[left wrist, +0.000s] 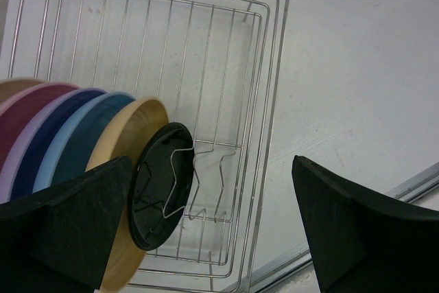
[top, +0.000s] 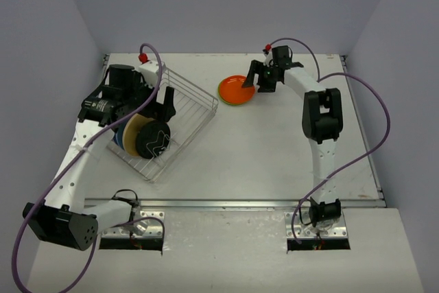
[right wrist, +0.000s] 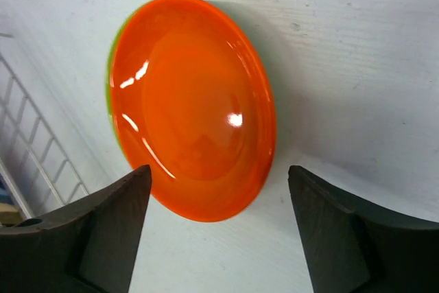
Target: Unload the plates from the dish rack
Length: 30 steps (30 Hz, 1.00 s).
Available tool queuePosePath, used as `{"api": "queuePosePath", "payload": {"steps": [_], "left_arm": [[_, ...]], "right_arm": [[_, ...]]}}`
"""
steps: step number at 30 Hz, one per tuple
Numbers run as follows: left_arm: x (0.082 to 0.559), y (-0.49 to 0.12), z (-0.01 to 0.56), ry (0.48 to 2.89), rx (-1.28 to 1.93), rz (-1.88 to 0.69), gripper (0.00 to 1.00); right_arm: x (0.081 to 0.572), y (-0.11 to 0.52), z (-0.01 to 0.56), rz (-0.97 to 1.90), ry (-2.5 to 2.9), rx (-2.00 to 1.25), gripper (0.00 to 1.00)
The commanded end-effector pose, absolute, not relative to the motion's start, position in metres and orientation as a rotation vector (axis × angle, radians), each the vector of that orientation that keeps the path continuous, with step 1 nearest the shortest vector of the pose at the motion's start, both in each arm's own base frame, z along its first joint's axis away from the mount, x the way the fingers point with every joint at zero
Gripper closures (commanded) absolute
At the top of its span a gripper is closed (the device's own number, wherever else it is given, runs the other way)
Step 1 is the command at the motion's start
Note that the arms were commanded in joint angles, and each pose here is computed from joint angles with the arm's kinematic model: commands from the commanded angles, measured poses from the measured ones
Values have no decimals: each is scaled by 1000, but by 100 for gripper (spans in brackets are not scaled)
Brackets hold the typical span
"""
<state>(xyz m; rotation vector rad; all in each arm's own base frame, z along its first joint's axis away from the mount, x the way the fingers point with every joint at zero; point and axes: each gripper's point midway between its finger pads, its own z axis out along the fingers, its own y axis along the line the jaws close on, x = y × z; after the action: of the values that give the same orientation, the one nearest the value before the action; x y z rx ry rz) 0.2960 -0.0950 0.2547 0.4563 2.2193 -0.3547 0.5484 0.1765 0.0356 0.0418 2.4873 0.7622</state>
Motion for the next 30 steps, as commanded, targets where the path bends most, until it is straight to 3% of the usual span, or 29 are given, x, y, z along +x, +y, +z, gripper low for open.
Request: {"api": "queuePosePath", "payload": {"steps": [1, 3, 6, 12, 16, 21, 30], "left_arm": [[300, -81, 276, 2148, 430, -236, 0], [299, -72, 276, 2150, 420, -175, 0], [298, -58, 270, 2170, 426, -85, 3], [286, -46, 238, 2273, 511, -6, 43], [281, -39, 212, 2353, 534, 38, 55], [283, -23, 184, 2441, 522, 147, 59], [292, -11, 167, 2468, 516, 246, 58]], "right_arm": [[564, 164, 108, 486, 2349, -73, 15], [560, 163, 116, 416, 2346, -99, 5], [553, 160, 138, 315, 2309, -168, 1], [523, 163, 163, 368, 2301, -198, 1], [497, 167, 183, 438, 2285, -221, 1], [453, 165, 178, 499, 2308, -243, 1], [423, 168, 191, 568, 2265, -249, 1]]}}
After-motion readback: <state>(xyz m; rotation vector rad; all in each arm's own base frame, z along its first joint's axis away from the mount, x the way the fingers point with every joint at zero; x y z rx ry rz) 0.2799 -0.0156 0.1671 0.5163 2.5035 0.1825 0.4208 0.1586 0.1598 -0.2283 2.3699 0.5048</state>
